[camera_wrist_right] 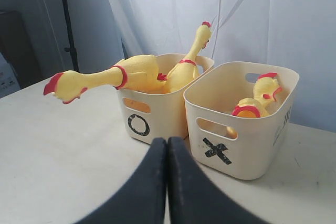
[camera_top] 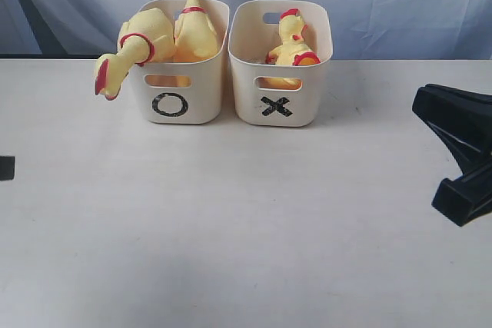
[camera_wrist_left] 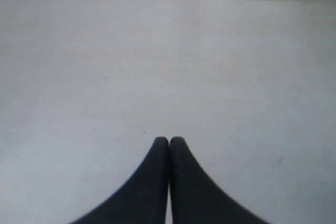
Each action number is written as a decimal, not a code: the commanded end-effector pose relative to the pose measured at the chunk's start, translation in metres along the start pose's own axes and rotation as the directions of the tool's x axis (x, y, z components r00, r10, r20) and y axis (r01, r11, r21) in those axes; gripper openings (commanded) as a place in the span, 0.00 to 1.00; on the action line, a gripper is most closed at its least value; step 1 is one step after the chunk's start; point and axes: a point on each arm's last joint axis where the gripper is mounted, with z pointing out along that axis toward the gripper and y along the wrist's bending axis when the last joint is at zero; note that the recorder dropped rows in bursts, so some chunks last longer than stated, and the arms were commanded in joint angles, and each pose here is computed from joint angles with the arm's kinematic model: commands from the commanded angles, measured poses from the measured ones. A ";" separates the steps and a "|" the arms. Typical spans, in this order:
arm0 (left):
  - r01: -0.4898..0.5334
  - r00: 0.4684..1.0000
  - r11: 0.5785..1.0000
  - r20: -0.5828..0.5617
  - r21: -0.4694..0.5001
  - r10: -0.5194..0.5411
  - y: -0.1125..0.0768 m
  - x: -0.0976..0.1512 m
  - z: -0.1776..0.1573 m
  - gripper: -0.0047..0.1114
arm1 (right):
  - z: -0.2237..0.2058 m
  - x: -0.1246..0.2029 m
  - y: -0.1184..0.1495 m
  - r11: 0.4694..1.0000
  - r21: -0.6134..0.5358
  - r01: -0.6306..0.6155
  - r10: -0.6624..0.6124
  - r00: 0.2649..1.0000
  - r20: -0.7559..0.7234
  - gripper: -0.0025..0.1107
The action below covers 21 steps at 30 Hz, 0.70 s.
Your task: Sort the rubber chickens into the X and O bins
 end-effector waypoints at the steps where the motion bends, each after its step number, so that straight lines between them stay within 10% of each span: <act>1: 0.037 0.996 0.998 0.078 0.046 -0.040 0.003 0.018 -0.013 0.04 | -0.001 0.000 -0.001 1.000 0.010 -0.001 0.001 1.000 0.010 0.01; 21: 0.056 0.981 0.995 0.181 0.088 -0.071 0.007 0.027 -0.032 0.04 | -0.010 -0.005 -0.005 1.000 0.026 -0.008 0.007 0.999 0.052 0.01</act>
